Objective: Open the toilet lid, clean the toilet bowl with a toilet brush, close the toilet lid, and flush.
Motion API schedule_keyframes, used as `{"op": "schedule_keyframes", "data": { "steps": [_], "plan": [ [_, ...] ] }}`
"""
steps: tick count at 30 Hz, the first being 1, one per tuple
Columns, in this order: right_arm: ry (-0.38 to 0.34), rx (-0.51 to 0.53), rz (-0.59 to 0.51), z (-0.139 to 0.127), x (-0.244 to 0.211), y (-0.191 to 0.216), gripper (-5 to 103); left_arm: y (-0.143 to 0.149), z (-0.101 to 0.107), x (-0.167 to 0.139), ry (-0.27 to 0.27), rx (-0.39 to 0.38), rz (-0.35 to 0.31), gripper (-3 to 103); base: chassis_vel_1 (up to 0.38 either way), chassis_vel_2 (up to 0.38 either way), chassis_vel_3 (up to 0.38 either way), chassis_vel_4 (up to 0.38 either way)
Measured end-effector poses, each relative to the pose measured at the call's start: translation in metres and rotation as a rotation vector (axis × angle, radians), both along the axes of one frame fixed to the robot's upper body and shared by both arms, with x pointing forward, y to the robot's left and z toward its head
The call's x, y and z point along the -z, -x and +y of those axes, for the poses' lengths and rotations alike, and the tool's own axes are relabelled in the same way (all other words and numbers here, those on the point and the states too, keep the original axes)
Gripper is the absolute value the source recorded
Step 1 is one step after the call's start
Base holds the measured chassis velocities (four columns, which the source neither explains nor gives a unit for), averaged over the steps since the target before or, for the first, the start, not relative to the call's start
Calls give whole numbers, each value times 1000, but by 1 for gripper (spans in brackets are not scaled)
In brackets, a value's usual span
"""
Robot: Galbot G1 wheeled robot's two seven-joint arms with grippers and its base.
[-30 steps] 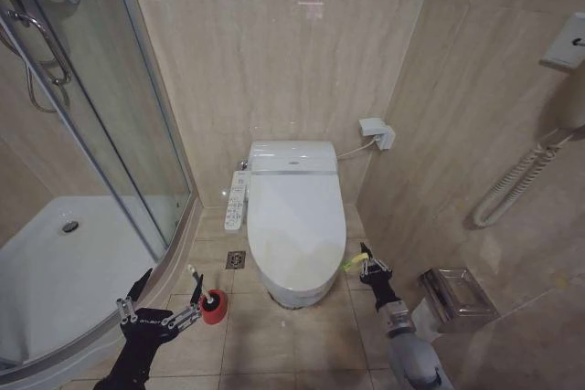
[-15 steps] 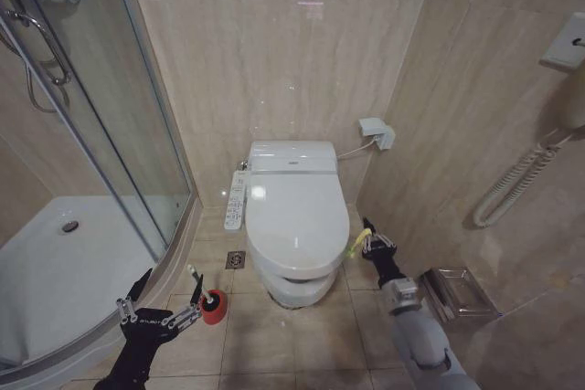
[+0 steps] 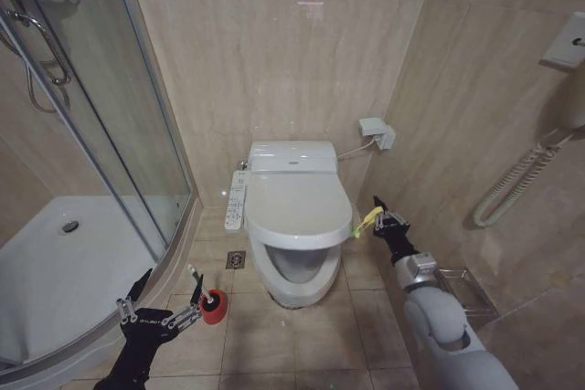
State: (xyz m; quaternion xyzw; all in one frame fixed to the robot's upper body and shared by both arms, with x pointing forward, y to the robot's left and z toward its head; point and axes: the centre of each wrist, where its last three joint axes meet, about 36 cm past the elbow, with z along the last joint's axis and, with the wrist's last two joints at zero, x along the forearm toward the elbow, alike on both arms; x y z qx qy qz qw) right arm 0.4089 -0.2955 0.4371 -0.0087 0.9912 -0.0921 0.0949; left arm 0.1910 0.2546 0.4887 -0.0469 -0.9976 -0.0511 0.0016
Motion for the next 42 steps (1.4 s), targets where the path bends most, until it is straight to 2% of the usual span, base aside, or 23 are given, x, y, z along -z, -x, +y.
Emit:
{"op": "schedule_keyframes", "data": {
  "steps": [21,42],
  "plan": [
    [-55,26,-2,-9,-21,-25,2,0,0,0,0,0,0,100,0,0,0,0],
    [-83,64,17,-29,-26,-74,2,0,0,0,0,0,0,100,0,0,0,0]
  ]
}}
